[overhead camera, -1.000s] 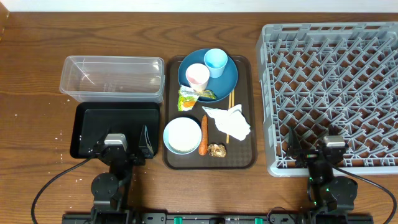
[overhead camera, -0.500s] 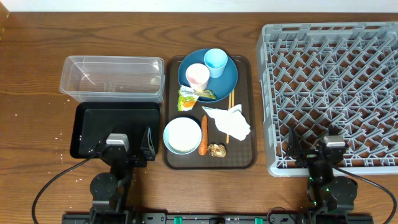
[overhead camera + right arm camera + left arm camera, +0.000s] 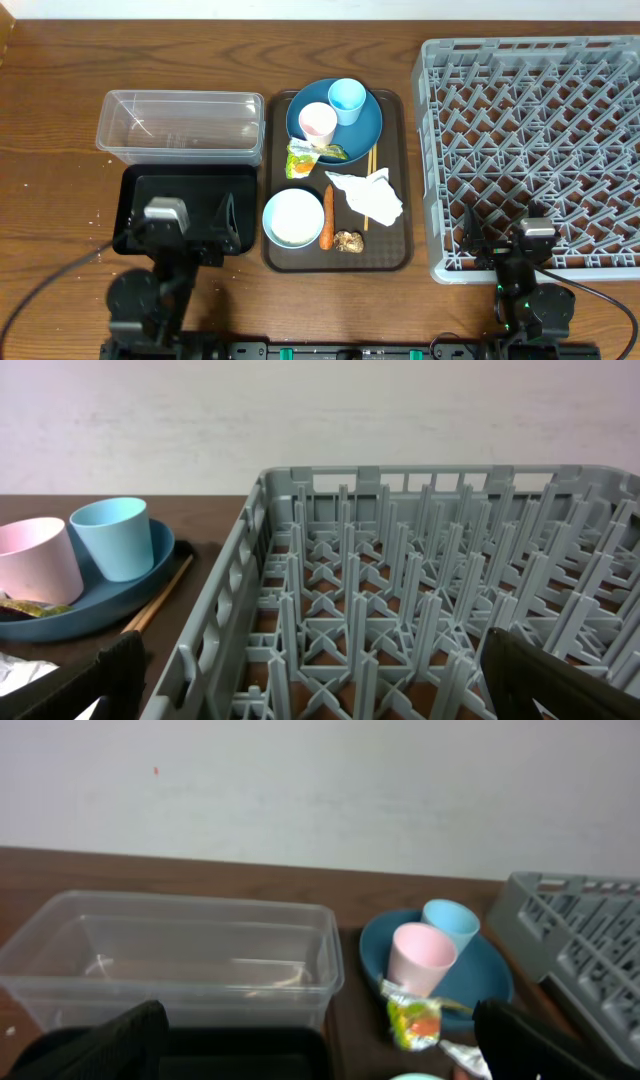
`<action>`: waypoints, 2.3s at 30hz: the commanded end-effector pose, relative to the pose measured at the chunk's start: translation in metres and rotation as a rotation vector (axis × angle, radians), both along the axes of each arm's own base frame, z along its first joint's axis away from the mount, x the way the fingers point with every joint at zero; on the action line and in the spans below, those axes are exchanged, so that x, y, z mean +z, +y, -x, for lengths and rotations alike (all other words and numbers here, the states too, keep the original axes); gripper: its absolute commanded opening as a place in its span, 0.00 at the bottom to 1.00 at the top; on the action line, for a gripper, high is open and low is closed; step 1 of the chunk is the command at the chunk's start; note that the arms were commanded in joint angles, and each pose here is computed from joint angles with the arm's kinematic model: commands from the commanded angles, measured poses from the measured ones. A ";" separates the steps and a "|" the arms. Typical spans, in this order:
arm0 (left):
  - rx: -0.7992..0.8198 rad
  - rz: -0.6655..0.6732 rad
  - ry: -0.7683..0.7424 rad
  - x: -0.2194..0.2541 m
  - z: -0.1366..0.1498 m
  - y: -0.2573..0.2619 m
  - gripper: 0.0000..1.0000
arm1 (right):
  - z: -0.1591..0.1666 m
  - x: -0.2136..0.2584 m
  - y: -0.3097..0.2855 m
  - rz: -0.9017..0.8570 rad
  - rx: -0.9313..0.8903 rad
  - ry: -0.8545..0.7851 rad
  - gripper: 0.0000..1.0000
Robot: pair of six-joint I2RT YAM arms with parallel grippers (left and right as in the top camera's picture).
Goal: Sort waste into correct bins and load items into the dishwasher rack
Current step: 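Reach the left gripper to the yellow snack wrapper and grasp it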
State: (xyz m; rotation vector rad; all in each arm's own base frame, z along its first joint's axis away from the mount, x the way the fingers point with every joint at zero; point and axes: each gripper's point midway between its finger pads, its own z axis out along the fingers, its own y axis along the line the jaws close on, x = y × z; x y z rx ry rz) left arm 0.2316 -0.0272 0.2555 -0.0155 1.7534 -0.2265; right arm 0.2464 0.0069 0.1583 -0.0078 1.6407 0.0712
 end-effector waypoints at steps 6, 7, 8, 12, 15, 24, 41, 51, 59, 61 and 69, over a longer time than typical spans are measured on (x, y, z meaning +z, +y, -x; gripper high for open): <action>-0.100 0.027 0.189 0.071 -0.015 -0.018 0.98 | 0.000 -0.001 0.000 0.015 0.004 0.002 0.99; -0.108 0.031 0.232 0.077 -0.016 -0.020 0.98 | 0.000 -0.001 0.000 0.015 0.004 0.002 0.99; -0.124 0.037 0.284 0.083 -0.017 -0.023 0.98 | 0.000 -0.001 0.000 0.015 0.004 0.002 0.99; -0.204 0.079 0.465 0.100 -0.018 -0.038 0.98 | 0.000 -0.001 0.000 0.015 0.004 0.002 0.99; -0.254 0.117 0.566 0.099 -0.026 -0.048 0.98 | 0.000 -0.001 0.000 0.015 0.004 0.002 0.99; -0.278 0.151 0.722 0.060 -0.064 -0.055 0.98 | 0.000 -0.001 0.001 0.015 0.004 0.002 0.99; -0.172 0.013 1.038 -0.042 -0.101 -0.090 0.71 | 0.000 -0.001 0.000 0.015 0.004 0.002 0.99; -0.190 -0.057 1.170 -0.114 -0.124 -0.128 0.70 | 0.000 -0.001 0.000 0.015 0.004 0.002 0.99; -0.140 -0.128 1.283 -0.168 -0.129 -0.123 0.70 | 0.000 -0.001 0.000 0.015 0.004 0.002 0.99; -0.139 -0.131 1.291 -0.176 -0.132 -0.124 0.70 | 0.000 -0.001 0.000 0.015 0.004 0.002 0.99; -0.110 -0.162 1.312 -0.211 -0.144 -0.123 0.71 | 0.000 -0.001 0.001 0.015 0.004 0.002 0.99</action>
